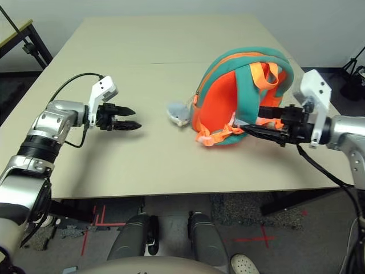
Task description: Put the pencil case into the backpack and zip it.
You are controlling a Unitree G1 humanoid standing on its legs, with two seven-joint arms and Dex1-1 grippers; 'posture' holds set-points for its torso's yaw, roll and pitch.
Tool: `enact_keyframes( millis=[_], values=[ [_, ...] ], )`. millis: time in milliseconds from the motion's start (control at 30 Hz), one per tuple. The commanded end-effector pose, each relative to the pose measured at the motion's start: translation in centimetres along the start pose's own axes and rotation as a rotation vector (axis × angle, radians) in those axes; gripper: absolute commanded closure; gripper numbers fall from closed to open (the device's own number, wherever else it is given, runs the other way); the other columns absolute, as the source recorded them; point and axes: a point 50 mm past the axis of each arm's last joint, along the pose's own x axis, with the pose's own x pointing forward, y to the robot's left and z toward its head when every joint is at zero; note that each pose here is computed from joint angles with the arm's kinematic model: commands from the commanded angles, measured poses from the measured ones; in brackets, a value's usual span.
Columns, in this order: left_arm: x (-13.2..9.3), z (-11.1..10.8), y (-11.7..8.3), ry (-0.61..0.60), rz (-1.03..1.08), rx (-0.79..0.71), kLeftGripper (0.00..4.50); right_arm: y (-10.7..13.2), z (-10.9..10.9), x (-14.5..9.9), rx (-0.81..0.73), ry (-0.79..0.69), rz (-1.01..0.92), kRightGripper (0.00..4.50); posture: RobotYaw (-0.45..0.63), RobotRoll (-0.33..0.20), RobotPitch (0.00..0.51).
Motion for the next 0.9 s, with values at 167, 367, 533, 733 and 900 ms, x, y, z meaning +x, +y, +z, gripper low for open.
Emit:
enact_keyframes(
  millis=[167,367,533,733,900],
  values=[
    [-2.9,-1.9,2.7,-0.277,0.534,-0.128,0.0,-3.6,-4.0,-3.8,0.059,0.033,-0.352,0.05,0.07,0.0,0.085],
    [-2.2,-4.3,2.4,-0.399,0.846,-0.223,0.0,-5.7,-7.7,-2.3,0.092,-0.044,-0.659,0.05,0.08,0.0,0.086],
    [-2.3,-5.8,2.7,-0.495,1.067,-0.36,0.0,-6.1,-10.0,0.0,0.158,-0.116,-0.866,0.05,0.09,0.0,0.093],
    [-2.2,-7.6,2.4,-0.48,1.178,-0.428,0.0,-6.1,-11.9,0.9,0.204,-0.148,-1.077,0.05,0.09,0.0,0.091],
    [-2.3,-8.7,2.0,-0.451,1.185,-0.439,0.0,-5.8,-13.4,1.5,0.272,-0.188,-1.255,0.05,0.1,0.0,0.09]
  ],
)
